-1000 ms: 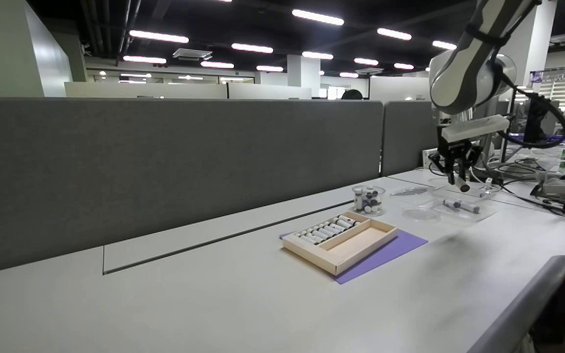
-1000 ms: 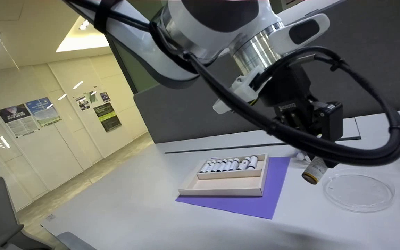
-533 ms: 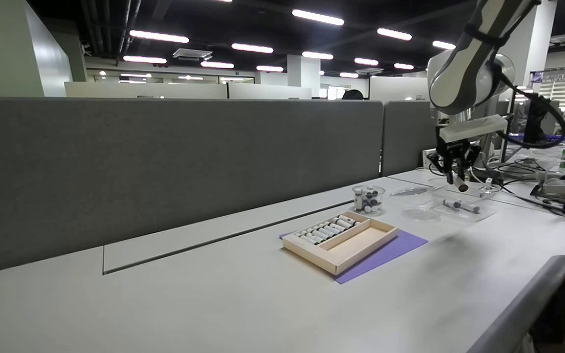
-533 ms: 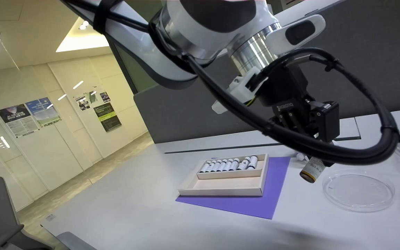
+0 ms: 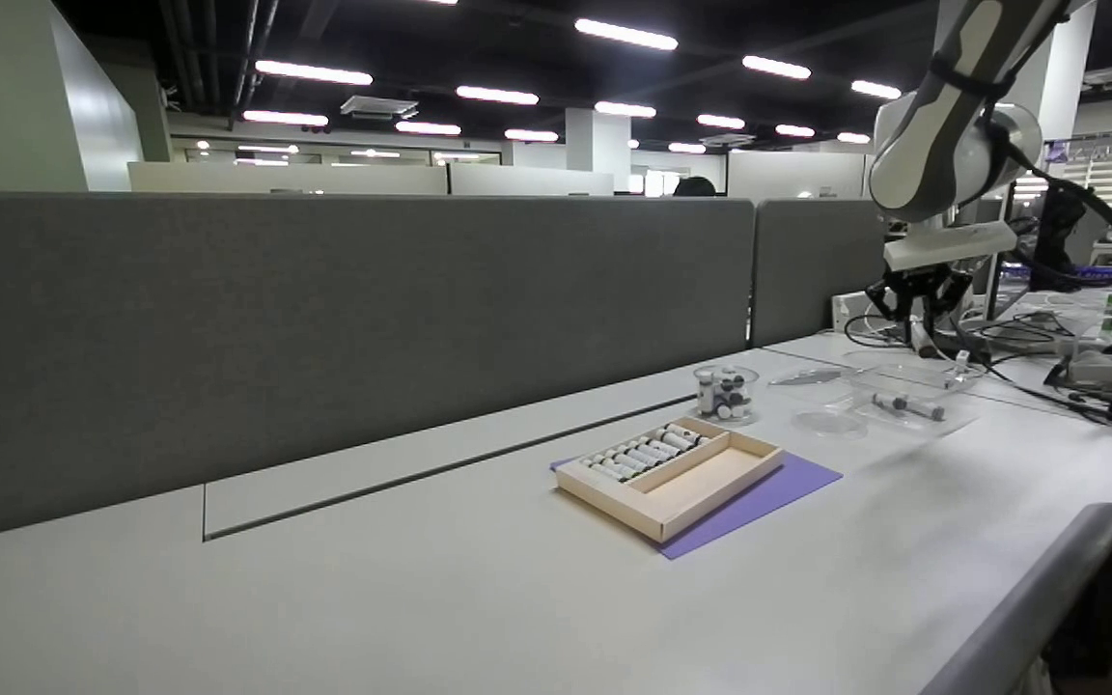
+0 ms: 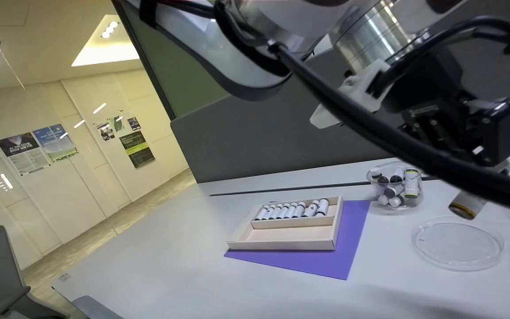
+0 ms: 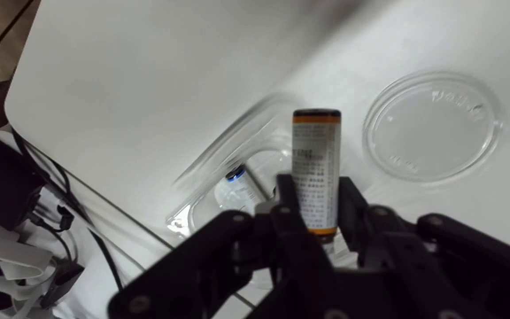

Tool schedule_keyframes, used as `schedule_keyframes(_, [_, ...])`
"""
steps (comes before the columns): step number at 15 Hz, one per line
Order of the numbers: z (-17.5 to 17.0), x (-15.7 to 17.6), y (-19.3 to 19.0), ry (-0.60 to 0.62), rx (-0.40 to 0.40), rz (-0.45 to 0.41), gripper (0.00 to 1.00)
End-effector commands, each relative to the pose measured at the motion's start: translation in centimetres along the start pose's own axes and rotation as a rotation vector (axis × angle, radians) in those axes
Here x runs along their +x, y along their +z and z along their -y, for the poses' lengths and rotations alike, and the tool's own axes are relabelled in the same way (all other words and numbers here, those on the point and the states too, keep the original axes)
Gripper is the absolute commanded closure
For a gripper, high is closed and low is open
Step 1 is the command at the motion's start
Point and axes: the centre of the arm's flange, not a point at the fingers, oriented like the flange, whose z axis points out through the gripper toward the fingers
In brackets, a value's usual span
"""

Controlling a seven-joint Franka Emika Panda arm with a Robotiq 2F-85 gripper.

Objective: Take the object in the lower segment of the box and put it in the plastic container

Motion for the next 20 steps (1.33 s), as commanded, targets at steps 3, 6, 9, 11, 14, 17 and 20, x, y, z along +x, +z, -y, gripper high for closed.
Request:
schedule_keyframes(3, [-4.7,7.1,1.4,0.256,0.027,-0.064,0.95])
schedule_keyframes(6, [-6.3,10.1,2.5,0.363,0.049,-0.098,0.95])
schedule_keyframes(9, [-6.8,12.1,3.5,0.432,0.066,-0.144,0.95])
schedule_keyframes(11, [-6.5,12.9,3.9,0.448,0.072,-0.146,0.55])
schedule_keyframes(14, [-6.1,12.9,3.0,0.448,0.083,-0.148,0.41])
schedule_keyframes(17, [-6.0,12.0,0.0,0.417,0.107,-0.138,0.18])
schedule_keyframes(20, [-5.7,12.5,1.3,0.402,0.102,-0.152,0.21])
